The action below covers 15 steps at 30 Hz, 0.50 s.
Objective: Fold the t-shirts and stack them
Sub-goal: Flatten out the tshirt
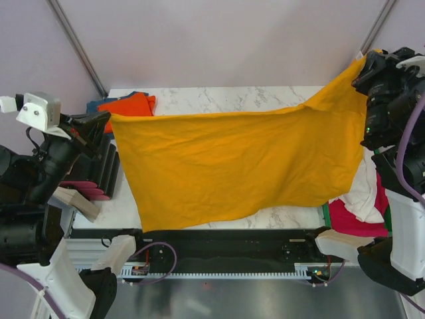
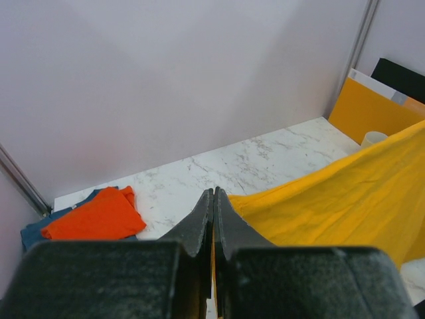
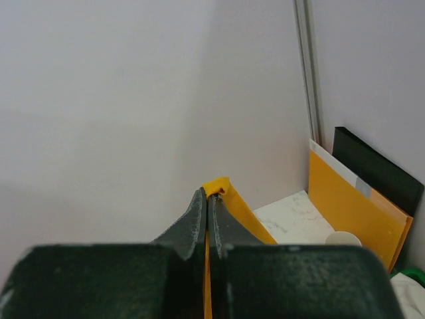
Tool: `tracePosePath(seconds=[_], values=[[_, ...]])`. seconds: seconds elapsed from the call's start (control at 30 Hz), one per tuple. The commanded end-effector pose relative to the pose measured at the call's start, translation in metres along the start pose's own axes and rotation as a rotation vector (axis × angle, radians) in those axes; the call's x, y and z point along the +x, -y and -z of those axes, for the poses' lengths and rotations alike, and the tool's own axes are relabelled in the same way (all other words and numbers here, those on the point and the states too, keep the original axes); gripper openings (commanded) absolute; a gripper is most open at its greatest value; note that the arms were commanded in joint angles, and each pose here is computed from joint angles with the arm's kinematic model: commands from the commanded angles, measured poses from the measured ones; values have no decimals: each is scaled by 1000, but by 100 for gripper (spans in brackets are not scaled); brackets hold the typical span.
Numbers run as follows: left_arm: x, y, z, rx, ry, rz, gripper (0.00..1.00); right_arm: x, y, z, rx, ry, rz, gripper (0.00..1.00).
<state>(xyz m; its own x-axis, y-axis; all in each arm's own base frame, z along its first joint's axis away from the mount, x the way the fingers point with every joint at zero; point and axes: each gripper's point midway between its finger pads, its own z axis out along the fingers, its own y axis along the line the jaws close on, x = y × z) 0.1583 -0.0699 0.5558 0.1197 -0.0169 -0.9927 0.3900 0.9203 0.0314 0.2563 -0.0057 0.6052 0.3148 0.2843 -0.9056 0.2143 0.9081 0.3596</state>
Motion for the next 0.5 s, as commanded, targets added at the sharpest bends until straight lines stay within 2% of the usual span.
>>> tracePosePath(seconds=[0.0, 0.27, 0.47], values=[[-29, 9, 12, 17, 86, -62, 2, -33, -5, 6, -27, 76, -34, 0], [-42, 29, 48, 26, 161, -81, 2, -60, 9, 32, -66, 130, -61, 0], [-24, 25, 46, 7, 124, -54, 2, -37, 11, 24, -20, 89, -9, 0]])
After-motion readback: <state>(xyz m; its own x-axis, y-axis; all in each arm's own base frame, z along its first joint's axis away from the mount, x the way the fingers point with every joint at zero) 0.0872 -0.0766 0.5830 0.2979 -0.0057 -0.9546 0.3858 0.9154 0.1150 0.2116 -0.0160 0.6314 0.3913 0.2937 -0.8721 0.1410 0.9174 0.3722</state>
